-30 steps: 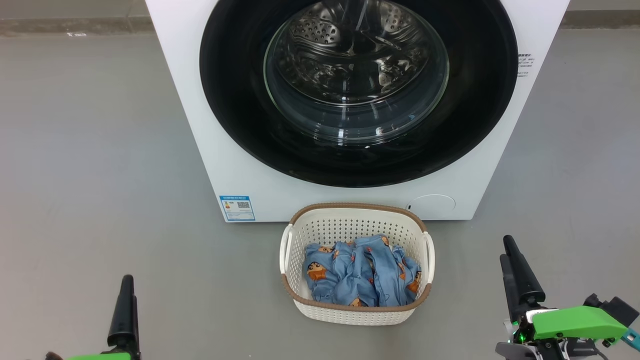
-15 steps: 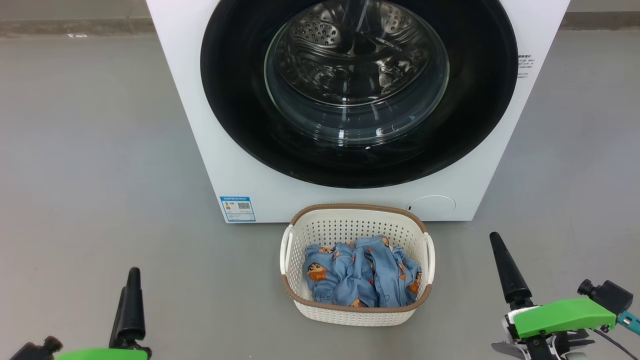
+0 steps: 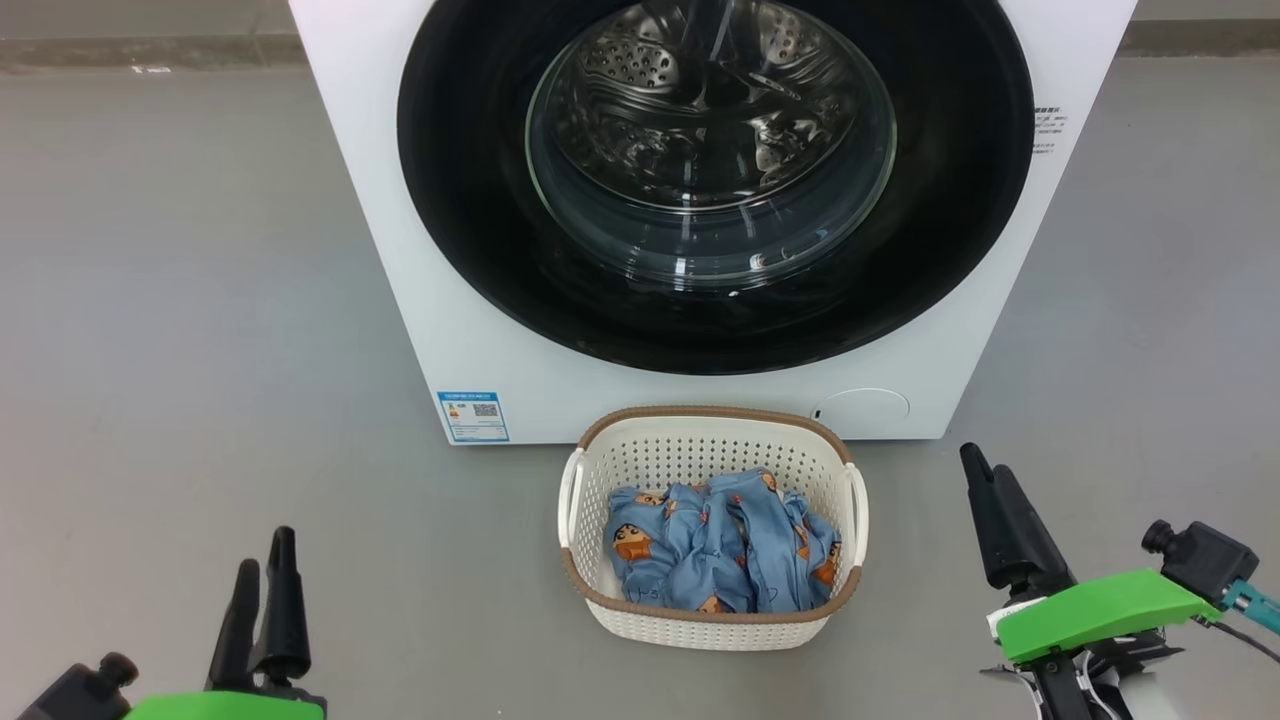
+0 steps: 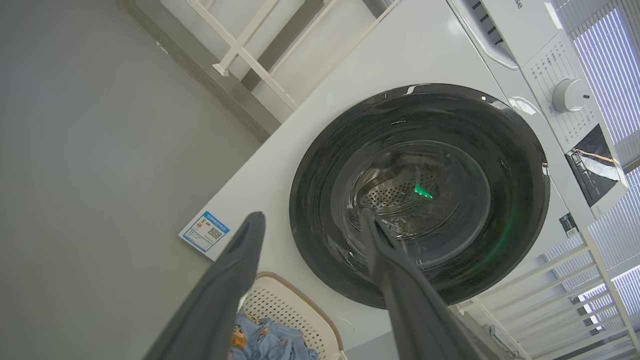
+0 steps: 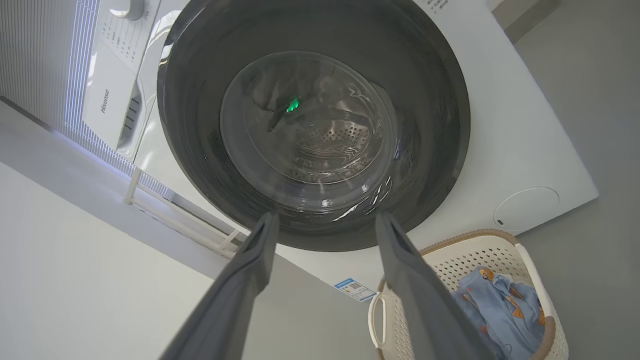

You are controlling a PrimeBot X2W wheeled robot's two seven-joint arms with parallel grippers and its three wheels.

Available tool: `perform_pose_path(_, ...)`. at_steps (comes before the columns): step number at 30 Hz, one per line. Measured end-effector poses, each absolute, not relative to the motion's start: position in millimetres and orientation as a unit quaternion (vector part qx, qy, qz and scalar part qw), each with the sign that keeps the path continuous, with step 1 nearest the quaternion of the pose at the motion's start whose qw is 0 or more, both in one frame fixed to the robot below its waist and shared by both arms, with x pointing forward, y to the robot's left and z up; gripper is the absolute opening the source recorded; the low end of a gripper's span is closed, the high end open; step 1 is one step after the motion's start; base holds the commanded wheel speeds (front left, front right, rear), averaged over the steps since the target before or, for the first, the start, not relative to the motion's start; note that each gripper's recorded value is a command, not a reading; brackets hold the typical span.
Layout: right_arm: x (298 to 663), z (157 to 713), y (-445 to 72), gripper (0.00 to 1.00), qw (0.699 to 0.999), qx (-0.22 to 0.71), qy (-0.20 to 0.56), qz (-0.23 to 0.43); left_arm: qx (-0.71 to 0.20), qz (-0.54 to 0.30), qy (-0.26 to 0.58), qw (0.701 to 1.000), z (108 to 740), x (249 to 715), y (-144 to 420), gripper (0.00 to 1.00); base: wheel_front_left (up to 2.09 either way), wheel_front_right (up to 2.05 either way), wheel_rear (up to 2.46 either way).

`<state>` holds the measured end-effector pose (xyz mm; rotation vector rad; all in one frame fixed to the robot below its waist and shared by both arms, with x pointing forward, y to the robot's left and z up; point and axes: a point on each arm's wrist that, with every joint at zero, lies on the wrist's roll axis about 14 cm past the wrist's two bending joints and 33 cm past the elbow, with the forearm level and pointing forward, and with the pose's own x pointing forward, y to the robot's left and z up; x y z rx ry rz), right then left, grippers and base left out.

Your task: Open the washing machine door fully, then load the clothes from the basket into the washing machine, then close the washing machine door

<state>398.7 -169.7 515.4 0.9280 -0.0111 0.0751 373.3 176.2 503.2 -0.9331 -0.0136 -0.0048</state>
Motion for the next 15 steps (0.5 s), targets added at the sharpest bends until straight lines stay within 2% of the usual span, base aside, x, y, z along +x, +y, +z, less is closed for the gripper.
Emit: perform_pose_path(15, 401.1, 507.1, -169.6, 1.0, 0.954, 0.296, -0.004, 0.041, -0.293, -0.014, -0.013, 0.956, 507.3, 376.4, 170.3, 1.0, 0.0, 0.0, 0.0)
